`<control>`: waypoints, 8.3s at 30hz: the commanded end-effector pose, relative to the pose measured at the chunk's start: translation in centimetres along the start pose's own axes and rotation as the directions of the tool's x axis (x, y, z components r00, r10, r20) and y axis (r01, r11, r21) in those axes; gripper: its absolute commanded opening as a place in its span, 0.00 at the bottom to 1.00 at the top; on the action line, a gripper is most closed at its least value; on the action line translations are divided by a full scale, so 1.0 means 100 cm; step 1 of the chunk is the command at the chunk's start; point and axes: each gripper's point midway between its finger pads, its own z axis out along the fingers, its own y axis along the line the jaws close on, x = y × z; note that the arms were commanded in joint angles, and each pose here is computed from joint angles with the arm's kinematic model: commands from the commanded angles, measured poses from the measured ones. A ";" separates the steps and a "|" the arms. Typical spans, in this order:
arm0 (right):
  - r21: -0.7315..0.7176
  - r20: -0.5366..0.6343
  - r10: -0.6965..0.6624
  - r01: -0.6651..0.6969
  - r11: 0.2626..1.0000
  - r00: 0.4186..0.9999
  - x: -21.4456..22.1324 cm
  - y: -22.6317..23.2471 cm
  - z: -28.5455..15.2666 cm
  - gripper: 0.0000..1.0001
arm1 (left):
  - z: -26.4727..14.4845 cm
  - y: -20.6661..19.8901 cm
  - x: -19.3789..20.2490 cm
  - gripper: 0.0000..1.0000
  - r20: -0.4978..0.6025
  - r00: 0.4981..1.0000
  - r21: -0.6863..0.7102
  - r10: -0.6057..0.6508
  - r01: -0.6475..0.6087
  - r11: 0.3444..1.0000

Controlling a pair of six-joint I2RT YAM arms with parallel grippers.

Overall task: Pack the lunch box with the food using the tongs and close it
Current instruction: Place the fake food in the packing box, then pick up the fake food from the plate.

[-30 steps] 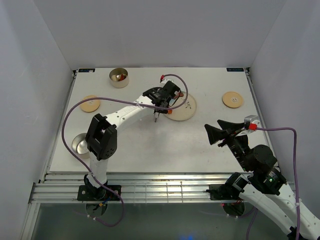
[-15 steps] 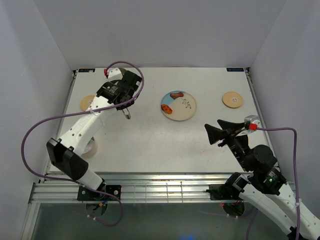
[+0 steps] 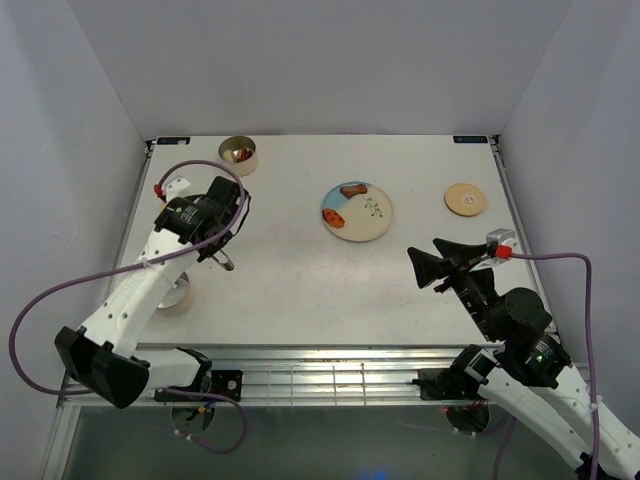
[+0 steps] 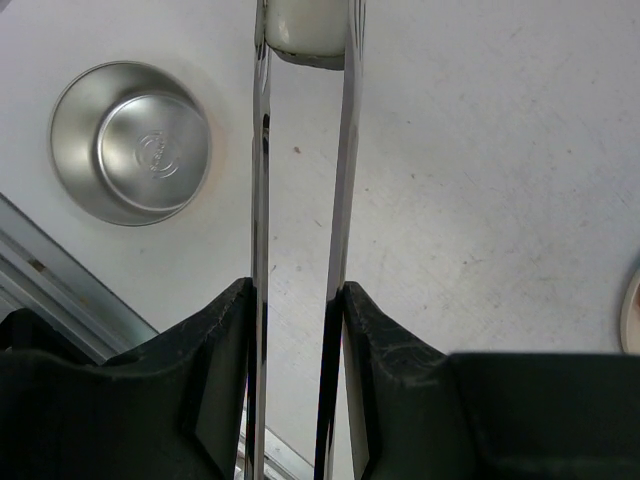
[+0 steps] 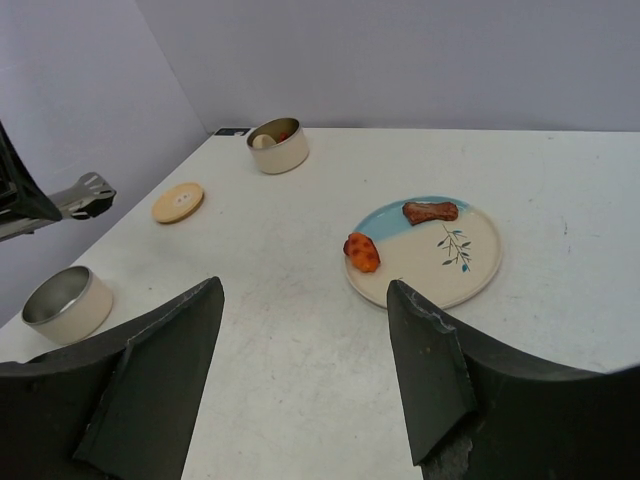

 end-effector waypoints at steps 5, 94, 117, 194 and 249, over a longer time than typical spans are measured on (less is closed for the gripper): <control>-0.005 0.031 0.002 -0.002 1.000 1.000 -0.007 0.003 0.005 0.73 | -0.009 0.052 -0.001 0.22 0.029 0.992 -0.035 -0.119 0.120 0.992; 0.027 0.072 0.001 -0.003 1.000 0.997 -0.013 -0.006 -0.001 0.74 | 0.014 0.110 0.059 0.61 -0.039 0.977 -0.109 -0.209 0.204 0.973; 0.024 0.059 -0.002 0.001 1.000 0.998 -0.010 -0.005 0.001 0.74 | -0.007 0.006 -0.002 0.53 -0.025 0.986 0.152 0.165 -0.159 0.975; 0.024 0.062 -0.003 0.001 1.000 0.998 -0.012 -0.005 -0.002 0.74 | -0.019 -0.248 0.160 0.54 0.086 0.776 0.527 0.625 -0.568 0.633; 0.032 0.074 0.000 -0.003 1.000 0.997 -0.016 -0.007 -0.004 0.74 | -0.001 -0.255 0.161 0.54 0.132 0.659 0.442 0.740 -0.708 0.552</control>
